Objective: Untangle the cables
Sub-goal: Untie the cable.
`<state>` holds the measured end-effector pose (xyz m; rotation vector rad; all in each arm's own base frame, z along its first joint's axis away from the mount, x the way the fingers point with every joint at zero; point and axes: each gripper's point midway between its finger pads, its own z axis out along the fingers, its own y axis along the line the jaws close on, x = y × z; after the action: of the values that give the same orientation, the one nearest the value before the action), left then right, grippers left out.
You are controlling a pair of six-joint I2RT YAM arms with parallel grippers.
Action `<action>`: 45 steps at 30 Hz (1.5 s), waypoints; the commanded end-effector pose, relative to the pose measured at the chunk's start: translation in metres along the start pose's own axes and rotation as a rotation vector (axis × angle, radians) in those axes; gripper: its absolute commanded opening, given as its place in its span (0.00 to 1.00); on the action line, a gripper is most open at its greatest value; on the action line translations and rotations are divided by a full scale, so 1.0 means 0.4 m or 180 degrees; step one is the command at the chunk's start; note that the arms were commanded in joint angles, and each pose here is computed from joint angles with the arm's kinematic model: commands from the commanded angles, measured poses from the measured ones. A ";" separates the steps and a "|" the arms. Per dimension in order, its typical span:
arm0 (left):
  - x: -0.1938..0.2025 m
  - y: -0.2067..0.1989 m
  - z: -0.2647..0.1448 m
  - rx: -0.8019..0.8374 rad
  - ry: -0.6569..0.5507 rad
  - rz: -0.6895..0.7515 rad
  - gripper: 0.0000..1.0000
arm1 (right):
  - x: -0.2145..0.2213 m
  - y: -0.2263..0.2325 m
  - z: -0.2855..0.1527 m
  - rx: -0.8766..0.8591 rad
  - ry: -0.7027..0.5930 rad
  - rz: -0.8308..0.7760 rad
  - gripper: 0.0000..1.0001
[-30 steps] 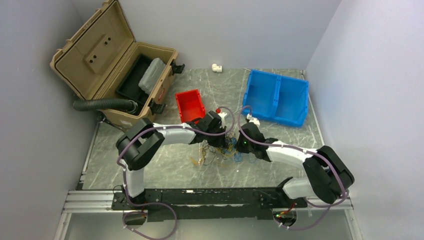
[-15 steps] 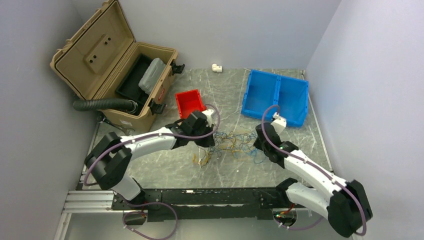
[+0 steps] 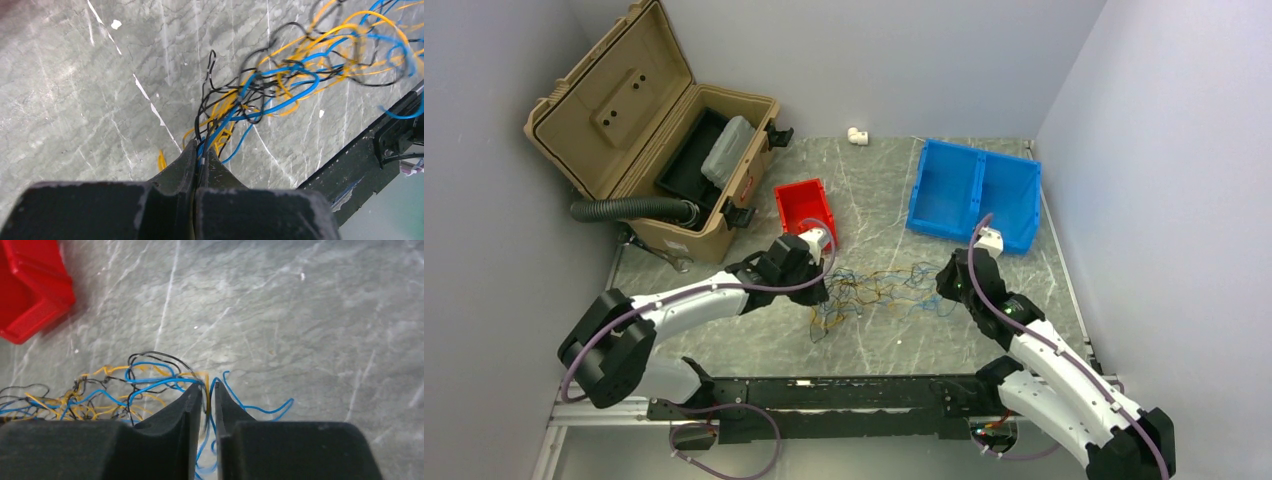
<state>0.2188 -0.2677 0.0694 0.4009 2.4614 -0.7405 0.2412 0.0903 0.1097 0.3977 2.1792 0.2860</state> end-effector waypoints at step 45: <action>-0.019 0.008 -0.044 -0.0065 -0.0078 0.0206 0.00 | 0.280 0.169 0.211 0.0516 0.1124 -0.1859 0.70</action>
<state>0.2074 -0.2606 0.0731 0.5100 2.4478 -0.7508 0.2572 0.2391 0.0145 -0.3402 2.5187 0.1211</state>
